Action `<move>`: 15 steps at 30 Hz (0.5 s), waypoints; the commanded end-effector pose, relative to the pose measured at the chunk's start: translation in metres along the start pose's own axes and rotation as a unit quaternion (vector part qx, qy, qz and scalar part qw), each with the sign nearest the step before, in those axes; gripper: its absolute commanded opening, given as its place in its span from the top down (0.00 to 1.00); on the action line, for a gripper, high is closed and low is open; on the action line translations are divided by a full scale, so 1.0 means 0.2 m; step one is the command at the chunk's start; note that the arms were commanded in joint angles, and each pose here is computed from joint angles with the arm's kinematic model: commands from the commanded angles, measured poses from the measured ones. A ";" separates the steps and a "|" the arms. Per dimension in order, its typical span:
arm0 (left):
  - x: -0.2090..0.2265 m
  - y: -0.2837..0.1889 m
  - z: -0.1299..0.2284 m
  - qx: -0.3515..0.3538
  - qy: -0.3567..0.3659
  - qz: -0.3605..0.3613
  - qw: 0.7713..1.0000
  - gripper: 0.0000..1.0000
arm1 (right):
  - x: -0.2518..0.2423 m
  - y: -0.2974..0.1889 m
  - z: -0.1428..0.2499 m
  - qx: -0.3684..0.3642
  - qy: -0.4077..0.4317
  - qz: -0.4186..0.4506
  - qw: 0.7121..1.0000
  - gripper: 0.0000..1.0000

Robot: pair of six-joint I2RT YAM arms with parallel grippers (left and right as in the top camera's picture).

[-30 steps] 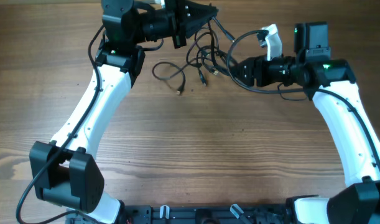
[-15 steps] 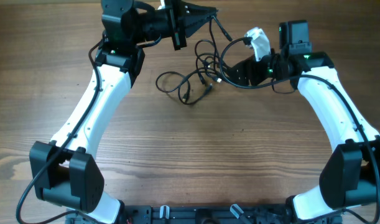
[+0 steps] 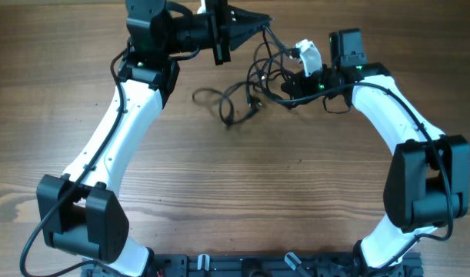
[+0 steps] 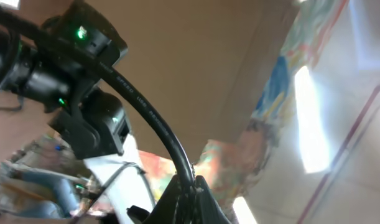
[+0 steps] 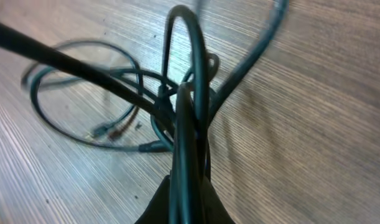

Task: Untangle cables

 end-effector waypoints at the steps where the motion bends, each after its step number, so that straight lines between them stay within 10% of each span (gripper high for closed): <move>1: 0.07 -0.01 0.02 0.011 0.164 -0.029 0.986 0.96 | 0.10 -0.23 -0.16 -0.061 0.074 -0.028 0.995 0.96; 4: 0.60 -0.17 -0.14 -0.105 0.081 -0.239 0.962 0.96 | 0.15 -0.58 -0.28 -0.133 0.165 -0.054 0.976 0.96; 9: 1.17 -0.77 -0.12 -0.273 -0.014 -0.595 0.756 0.96 | 0.16 -0.87 -0.29 -0.134 0.326 -0.176 0.919 0.96; 15: 1.44 -0.89 0.06 -0.196 -0.022 -0.663 0.722 0.95 | 0.07 -0.94 -0.31 -0.155 0.357 -0.176 0.904 0.96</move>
Point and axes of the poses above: each gripper's point midway between its finger pads, its own y axis out along the fingers, its own x axis along the line the jaws close on, z = x × y, the point moved 1 cm from there along -y, back along the fingers, and after that the axes turned 12 degrees about y, right-handed, at the moved point
